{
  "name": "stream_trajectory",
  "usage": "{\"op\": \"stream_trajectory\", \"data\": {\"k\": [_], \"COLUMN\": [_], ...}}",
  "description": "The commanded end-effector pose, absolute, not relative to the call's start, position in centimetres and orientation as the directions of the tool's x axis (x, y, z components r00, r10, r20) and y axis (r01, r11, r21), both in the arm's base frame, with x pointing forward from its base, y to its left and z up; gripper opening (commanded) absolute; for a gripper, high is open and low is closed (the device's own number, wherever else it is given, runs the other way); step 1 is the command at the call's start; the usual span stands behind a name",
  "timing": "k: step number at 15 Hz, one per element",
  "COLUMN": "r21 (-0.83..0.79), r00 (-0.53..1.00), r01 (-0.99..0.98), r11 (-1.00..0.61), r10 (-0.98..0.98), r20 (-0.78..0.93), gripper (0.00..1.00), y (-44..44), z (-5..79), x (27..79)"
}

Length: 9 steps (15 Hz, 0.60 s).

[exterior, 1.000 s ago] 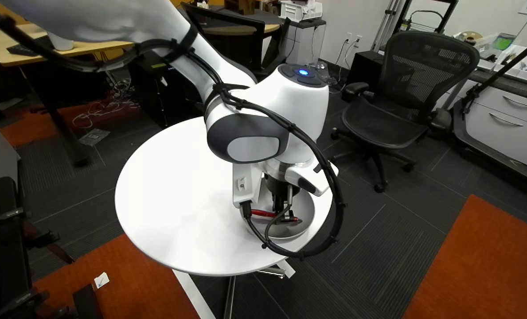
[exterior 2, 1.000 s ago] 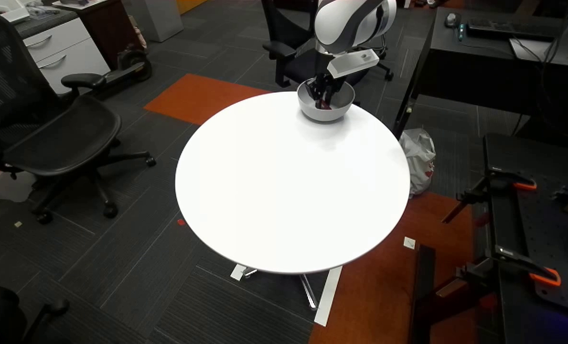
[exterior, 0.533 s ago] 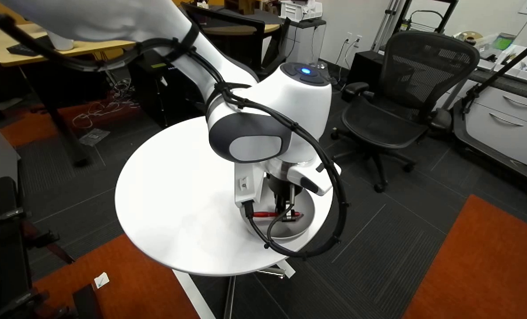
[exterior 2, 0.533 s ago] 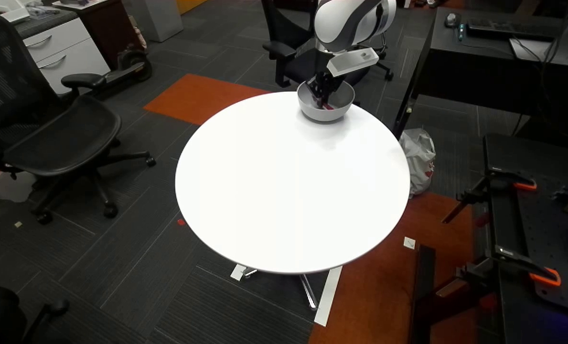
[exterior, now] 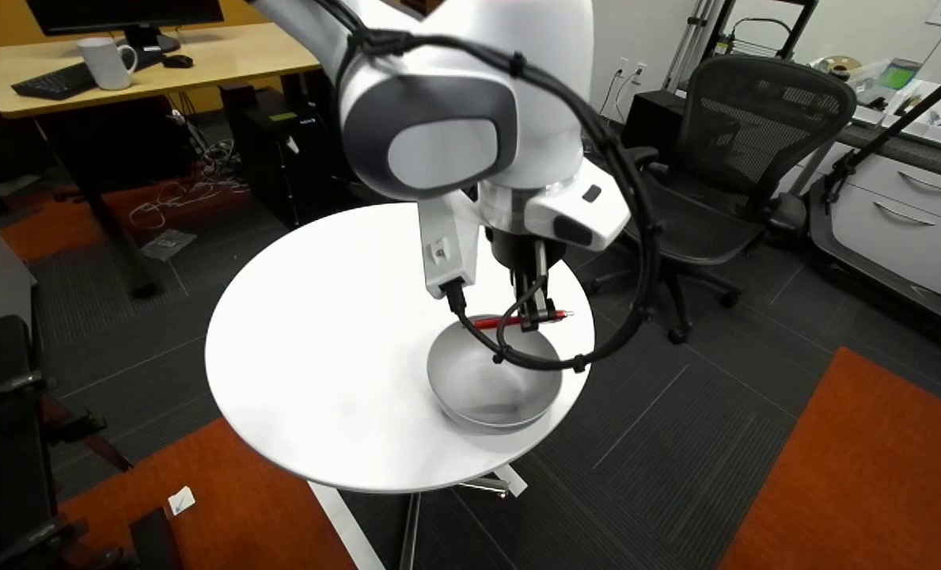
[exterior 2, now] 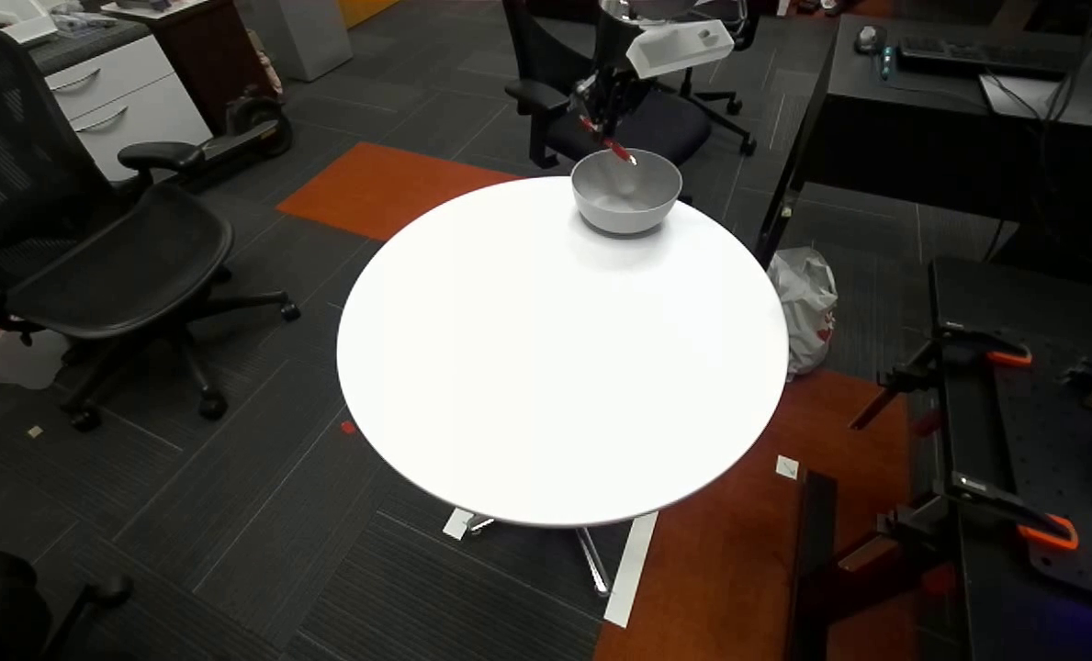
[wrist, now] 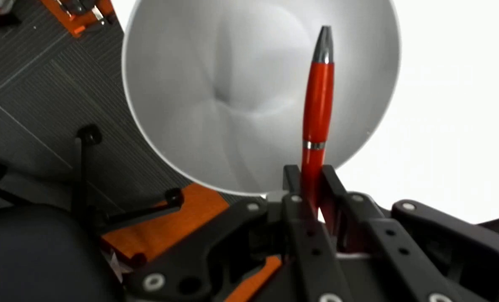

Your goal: Remove the pen from the bowl and place it on the table

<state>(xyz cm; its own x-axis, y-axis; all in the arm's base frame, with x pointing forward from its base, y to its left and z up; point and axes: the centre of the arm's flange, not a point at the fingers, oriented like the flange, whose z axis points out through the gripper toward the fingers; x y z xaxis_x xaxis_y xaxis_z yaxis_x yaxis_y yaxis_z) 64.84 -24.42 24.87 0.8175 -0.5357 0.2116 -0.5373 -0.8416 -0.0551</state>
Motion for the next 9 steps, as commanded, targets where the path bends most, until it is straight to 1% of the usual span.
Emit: {"op": "stream_trajectory", "data": {"k": [1,4,9], "r21": [-0.025,0.018,0.087], "r00": [0.850,0.896,0.964], "r01": [-0.453,-0.344,-0.107], "r11": [-0.891,-0.939,-0.990], "r10": [-0.440,-0.322,-0.082], "r20": [0.290,0.307,0.252], "gripper": [0.04,0.04,0.04], "y": [-19.9,-15.1,-5.3], "z": [30.3,32.1,30.3], "x": [62.6,63.7,65.3]}}
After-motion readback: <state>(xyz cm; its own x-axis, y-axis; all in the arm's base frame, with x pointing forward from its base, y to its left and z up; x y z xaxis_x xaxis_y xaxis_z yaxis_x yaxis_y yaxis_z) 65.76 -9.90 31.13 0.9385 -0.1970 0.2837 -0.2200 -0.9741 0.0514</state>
